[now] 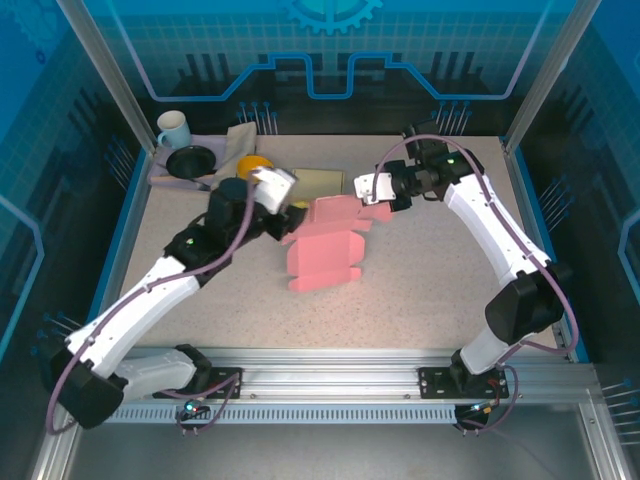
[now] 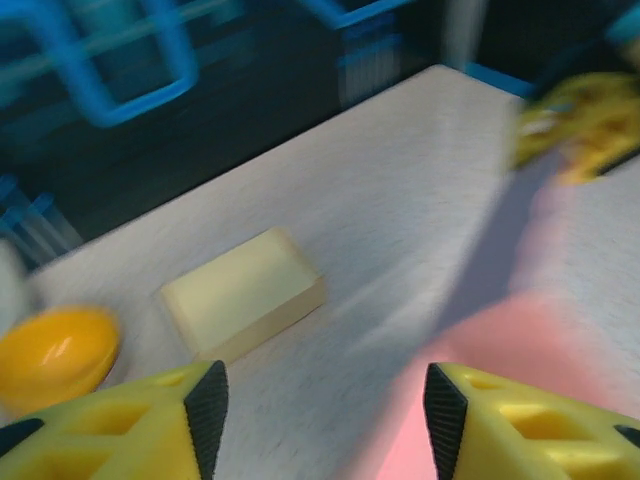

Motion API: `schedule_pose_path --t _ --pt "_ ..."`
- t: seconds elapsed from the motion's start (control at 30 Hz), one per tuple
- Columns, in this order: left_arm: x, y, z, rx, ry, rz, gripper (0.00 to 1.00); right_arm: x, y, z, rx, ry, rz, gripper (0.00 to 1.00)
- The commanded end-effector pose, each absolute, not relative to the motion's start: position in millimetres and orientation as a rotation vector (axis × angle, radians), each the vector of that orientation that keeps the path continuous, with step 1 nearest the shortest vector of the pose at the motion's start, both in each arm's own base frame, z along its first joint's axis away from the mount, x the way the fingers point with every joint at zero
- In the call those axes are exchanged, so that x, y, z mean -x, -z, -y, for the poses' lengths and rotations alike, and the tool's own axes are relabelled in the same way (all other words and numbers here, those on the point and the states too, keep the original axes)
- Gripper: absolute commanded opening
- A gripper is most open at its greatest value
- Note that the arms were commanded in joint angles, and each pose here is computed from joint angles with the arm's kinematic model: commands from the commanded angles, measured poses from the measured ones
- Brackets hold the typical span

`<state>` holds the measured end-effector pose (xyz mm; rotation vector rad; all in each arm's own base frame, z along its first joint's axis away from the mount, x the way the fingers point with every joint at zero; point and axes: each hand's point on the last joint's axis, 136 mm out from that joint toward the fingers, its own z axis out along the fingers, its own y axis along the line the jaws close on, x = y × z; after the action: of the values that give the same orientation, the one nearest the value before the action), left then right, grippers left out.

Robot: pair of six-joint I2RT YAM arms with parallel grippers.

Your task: Fold the paper box

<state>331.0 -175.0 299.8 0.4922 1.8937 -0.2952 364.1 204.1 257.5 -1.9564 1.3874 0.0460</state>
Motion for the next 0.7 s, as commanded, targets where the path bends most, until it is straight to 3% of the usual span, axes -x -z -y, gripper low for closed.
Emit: schedule_pose_path --t 0.0,0.13,0.3,0.47,0.67 --pt "-329 -279 97 0.043 0.344 -1.96 0.63 -376 -268 -201 1.868 -0.08 -1.404 0.0" --pt "-320 -237 71 0.27 0.442 -2.011 0.64 -384 -270 -198 1.839 -0.092 -1.407 0.0" --pt "-328 -184 97 0.295 0.606 -2.124 0.62 -383 -269 -200 1.837 -0.146 -1.402 0.0" --pt "-336 -190 147 0.065 0.849 -2.049 0.61 -380 -264 -202 1.844 -0.183 -1.402 0.0" --pt "-328 -204 192 -0.2 0.891 -2.015 0.61 -375 -263 -203 1.845 -0.21 -1.396 0.0"
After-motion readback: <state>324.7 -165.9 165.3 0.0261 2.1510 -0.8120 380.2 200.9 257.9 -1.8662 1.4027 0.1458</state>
